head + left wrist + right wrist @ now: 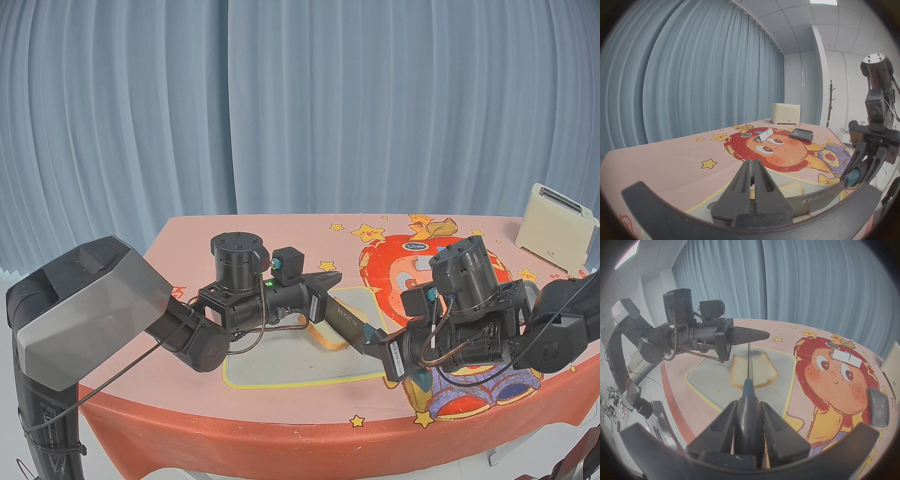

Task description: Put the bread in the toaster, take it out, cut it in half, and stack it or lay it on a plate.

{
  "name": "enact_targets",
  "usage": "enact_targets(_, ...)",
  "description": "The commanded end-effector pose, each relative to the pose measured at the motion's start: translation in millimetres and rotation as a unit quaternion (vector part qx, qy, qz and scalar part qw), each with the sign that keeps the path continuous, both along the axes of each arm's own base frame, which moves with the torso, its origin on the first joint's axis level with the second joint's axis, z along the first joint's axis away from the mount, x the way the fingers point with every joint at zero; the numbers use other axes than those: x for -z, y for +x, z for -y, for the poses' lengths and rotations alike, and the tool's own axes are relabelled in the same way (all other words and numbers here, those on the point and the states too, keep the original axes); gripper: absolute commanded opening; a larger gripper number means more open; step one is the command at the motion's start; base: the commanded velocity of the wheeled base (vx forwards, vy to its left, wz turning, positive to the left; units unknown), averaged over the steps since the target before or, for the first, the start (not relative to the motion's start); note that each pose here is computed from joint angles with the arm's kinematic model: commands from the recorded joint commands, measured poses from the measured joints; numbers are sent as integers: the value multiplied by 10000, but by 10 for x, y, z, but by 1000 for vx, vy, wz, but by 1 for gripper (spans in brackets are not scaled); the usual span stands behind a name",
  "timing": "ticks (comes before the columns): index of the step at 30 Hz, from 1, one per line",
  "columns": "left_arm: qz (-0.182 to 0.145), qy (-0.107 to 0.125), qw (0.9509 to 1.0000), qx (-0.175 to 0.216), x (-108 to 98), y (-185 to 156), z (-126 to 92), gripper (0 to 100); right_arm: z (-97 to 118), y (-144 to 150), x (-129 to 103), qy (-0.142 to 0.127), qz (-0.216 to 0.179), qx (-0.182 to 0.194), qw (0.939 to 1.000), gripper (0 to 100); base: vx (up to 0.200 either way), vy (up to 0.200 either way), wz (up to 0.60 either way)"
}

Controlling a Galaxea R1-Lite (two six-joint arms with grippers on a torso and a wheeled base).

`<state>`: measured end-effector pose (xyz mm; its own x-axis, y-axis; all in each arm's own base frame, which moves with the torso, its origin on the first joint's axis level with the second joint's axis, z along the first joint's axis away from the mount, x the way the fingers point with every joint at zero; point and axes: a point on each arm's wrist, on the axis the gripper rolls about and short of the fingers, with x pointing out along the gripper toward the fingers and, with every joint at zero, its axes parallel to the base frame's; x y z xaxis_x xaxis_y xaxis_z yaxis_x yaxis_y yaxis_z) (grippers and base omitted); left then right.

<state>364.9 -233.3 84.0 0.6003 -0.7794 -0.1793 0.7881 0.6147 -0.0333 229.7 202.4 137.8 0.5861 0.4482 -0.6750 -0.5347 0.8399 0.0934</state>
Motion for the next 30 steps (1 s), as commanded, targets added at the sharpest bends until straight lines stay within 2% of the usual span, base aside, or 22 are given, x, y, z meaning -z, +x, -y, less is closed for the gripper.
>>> enact_targets(1, -32, 25, 10000, 0, 31, 12, 7, 0, 5, -9, -23, 36, 39, -6, 10000, 0, 0, 0, 0)
enact_targets(8, 132, -84, 9999, 37, -101, 21, 53, 0, -5, -4, 82, -135, -128, -19, 9998, 0, 0, 0, 0)
enact_targets(13, 164, -105, 9998, 52, -146, 0, 55, 0, -5, -4, 84, -130, -123, -19, 9998, 0, 0, 0, 0)
enact_targets(20, 1, 5, 10000, 8, -3, 14, 17, 0, 13, -18, -109, 152, 152, -7, 9998, 0, 0, 0, 0)
enact_targets(25, -91, 70, 9999, 2, 126, 37, 23, 0, 6, -11, -28, 31, 33, -6, 10000, 0, 0, 0, 0)
enact_targets(30, -19, 26, 10000, 17, 66, 40, 41, 0, -9, 35, 71, -74, -69, 25, 9999, 0, 0, 0, 0)
